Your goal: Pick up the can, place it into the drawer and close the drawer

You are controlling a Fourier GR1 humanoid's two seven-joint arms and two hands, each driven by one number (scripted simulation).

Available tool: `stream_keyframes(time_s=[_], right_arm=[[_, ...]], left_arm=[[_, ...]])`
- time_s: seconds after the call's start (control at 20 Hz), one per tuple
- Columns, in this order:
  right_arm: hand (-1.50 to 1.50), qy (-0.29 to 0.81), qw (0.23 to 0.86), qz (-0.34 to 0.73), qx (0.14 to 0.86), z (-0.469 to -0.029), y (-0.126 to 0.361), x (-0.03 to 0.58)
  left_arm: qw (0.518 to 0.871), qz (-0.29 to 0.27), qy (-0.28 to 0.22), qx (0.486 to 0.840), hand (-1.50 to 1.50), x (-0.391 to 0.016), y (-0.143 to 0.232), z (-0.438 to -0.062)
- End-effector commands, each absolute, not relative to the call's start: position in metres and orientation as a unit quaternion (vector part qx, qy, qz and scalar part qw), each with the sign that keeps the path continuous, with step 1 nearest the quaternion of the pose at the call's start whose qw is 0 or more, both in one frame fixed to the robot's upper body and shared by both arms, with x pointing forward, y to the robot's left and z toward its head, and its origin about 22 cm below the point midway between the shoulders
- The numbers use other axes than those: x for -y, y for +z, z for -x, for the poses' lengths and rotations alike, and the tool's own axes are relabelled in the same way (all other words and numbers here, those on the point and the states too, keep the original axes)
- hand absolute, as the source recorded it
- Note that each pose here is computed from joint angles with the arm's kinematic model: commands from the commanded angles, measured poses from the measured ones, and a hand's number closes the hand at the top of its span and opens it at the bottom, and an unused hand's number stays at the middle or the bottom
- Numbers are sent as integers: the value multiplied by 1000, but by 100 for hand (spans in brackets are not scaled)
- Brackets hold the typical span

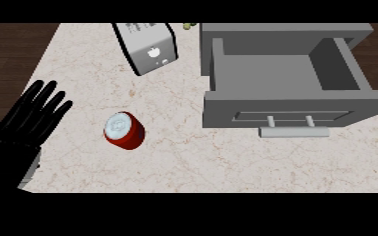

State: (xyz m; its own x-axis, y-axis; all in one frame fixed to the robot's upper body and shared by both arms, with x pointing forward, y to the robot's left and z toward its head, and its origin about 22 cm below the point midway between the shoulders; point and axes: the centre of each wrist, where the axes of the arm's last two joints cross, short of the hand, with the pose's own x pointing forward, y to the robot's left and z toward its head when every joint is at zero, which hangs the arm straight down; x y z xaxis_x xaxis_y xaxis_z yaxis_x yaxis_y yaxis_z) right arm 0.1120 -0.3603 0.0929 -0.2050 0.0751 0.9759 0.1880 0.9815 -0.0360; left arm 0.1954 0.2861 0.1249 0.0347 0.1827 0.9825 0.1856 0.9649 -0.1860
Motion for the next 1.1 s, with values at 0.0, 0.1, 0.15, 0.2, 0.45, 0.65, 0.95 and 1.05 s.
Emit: stream_keyframes(time_s=[0.0,0.1,0.15,0.2,0.45,0.65,0.95,1.05], right_arm=[[-150,-44,621,86,778,-94,94,366],[-150,-41,620,92,778,-112,96,344],[-150,-32,632,86,769,-98,96,356],[-150,-54,622,80,777,-93,93,371],[-150,-39,625,84,775,-90,102,380],[-150,-50,627,87,773,-92,109,387],[-150,-45,619,88,780,-83,85,383],[-150,-42,630,87,771,-93,84,388]], left_arm=[[714,132,3,687,-150,-273,112,-211],[714,128,1,688,-150,-274,107,-218],[727,133,6,674,-150,-252,107,-200],[720,138,10,680,-150,-272,99,-230],[730,115,-7,674,-150,-266,92,-219],[732,104,-8,673,-150,-262,58,-228],[742,78,9,666,-150,-266,4,-247],[739,77,16,669,-150,-264,8,-237]])
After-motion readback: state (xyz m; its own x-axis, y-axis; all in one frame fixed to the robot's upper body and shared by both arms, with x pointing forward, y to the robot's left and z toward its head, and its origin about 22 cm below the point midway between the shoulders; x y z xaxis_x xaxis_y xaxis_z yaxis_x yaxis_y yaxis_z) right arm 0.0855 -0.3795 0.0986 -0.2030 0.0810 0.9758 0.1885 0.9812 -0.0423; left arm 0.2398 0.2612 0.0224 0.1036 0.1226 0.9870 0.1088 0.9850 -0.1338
